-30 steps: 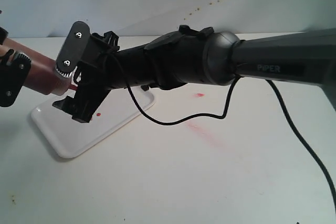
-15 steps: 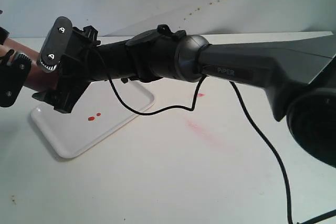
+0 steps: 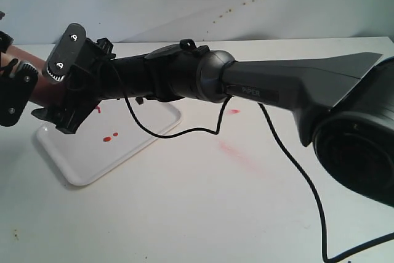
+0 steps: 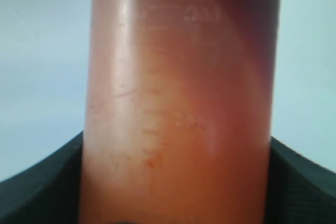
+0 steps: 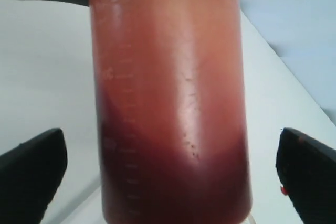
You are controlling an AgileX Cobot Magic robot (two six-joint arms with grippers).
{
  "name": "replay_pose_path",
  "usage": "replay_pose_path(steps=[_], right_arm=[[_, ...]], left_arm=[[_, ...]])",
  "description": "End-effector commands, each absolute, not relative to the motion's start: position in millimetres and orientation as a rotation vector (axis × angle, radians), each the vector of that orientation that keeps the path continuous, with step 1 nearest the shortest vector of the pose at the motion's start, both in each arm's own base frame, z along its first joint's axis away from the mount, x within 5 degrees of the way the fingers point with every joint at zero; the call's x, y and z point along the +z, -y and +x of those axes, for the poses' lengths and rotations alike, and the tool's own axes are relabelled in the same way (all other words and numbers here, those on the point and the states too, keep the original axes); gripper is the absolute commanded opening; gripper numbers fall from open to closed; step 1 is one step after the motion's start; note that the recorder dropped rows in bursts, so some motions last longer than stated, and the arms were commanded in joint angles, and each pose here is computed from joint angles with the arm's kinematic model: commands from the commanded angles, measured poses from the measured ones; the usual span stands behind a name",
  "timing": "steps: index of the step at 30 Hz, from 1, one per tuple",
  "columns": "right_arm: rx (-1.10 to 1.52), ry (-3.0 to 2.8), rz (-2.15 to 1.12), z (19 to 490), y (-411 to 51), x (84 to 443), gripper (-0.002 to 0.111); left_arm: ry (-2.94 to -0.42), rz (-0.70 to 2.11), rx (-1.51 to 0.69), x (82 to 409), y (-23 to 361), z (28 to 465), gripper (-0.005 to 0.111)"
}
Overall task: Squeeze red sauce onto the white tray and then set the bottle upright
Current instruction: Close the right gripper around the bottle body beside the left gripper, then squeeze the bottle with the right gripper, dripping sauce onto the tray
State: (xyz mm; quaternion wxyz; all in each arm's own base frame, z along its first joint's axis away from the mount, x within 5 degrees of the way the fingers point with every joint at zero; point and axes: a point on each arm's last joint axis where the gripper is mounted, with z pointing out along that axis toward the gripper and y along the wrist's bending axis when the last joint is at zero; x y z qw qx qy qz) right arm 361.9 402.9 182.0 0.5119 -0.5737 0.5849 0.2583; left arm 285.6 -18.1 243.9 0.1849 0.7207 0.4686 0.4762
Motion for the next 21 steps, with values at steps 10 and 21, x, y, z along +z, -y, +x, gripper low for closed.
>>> replay_pose_path(steps=[10, 21], right_arm=[[0.594, -1.403, -1.364, 352.2, -414.3, 188.7, 0.065], [0.542, -1.445, -1.323, 356.8, -412.4, 187.9, 0.000]], left_arm=[[-1.326, 2.000, 1.355, 249.2, 17.9, 284.3, 0.000], [-1.326, 2.000, 1.355, 249.2, 17.9, 284.3, 0.000]])
